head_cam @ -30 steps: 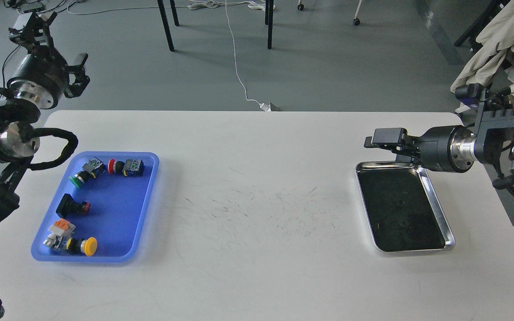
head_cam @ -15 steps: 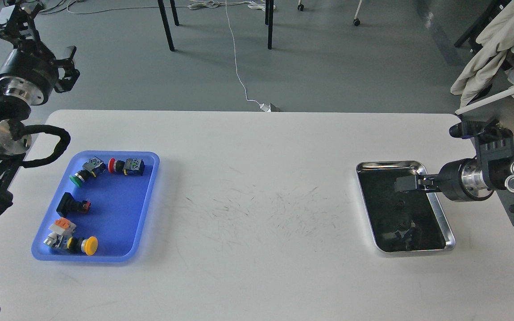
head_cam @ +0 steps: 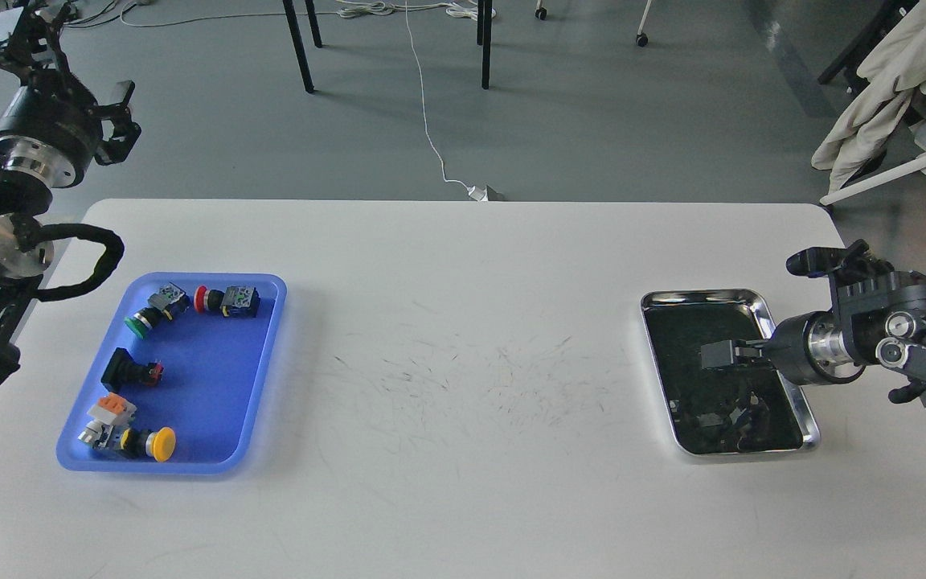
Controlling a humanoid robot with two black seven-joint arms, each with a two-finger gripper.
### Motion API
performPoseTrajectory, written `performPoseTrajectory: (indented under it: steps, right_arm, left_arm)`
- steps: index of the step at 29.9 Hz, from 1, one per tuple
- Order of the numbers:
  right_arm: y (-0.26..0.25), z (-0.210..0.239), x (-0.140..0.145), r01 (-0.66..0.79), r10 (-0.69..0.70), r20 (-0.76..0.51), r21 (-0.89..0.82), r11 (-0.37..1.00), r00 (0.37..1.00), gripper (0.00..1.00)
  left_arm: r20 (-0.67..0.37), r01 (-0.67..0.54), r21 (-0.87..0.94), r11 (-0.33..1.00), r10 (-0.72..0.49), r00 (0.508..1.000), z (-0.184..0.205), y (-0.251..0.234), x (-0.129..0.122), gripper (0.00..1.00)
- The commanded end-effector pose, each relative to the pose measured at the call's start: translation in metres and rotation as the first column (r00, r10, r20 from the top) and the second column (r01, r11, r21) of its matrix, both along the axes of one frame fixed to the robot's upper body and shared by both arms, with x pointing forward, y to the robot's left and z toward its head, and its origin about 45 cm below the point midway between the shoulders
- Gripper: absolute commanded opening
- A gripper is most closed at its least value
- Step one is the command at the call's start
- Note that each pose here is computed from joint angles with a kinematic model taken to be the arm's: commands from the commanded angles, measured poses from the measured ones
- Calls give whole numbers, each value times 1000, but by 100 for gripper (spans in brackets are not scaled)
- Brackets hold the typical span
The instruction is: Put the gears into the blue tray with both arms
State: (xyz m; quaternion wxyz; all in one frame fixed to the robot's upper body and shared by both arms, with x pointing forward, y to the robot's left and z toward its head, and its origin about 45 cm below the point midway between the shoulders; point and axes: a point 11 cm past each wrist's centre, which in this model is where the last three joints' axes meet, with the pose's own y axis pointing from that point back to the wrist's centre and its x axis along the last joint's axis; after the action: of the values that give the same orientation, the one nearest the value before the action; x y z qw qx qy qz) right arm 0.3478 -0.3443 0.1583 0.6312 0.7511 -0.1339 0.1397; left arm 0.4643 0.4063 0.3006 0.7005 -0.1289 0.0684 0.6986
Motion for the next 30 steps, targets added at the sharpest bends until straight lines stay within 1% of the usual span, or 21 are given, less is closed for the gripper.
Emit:
performPoseTrajectory:
  steps: [1, 6, 9, 13, 18, 20, 23, 27, 29, 30]
  right_arm:
    - [5, -2, 2, -8, 8, 0, 3, 1000, 1000, 89]
    - [7, -4, 3, -12, 12, -2, 7, 1000, 1000, 79]
    - [7, -4, 3, -17, 17, 0, 5, 1000, 1000, 79]
    - [4, -5, 3, -22, 22, 2, -10, 1000, 1000, 74]
    - [0, -10, 1, -20, 20, -5, -15, 1000, 1000, 62]
    - [-4, -11, 1, -20, 20, -1, -28, 999, 1000, 58]
    - [-7, -11, 3, -20, 20, 3, -23, 1000, 1000, 48]
    - [-9, -11, 3, -16, 16, 5, -24, 1000, 1000, 41]
    - [-9, -11, 3, -16, 16, 5, -23, 1000, 1000, 25]
    - [-9, -11, 4, -16, 17, 6, -23, 1000, 1000, 20]
  left_arm:
    - [0, -1, 2, 1000, 1, 1000, 0, 1, 0, 98]
    - [2, -4, 4, 1000, 4, 1000, 1, 2, -1, 98]
    - [1, -4, 5, 1000, 4, 1000, 1, 3, -1, 98]
    - [4, -7, 5, 1000, 7, 1000, 2, 4, -1, 98]
    - [3, -11, 11, 1000, 11, 1000, 3, 6, -1, 98]
    - [4, -10, 11, 1000, 10, 1000, 3, 6, -1, 98]
    - [3, -11, 11, 1000, 11, 1000, 3, 6, -1, 98]
    - [4, -12, 13, 1000, 12, 1000, 4, 7, -2, 98]
    - [3, -15, 16, 1000, 15, 1000, 4, 9, -2, 98]
    - [3, -14, 16, 1000, 14, 1000, 4, 9, -2, 98]
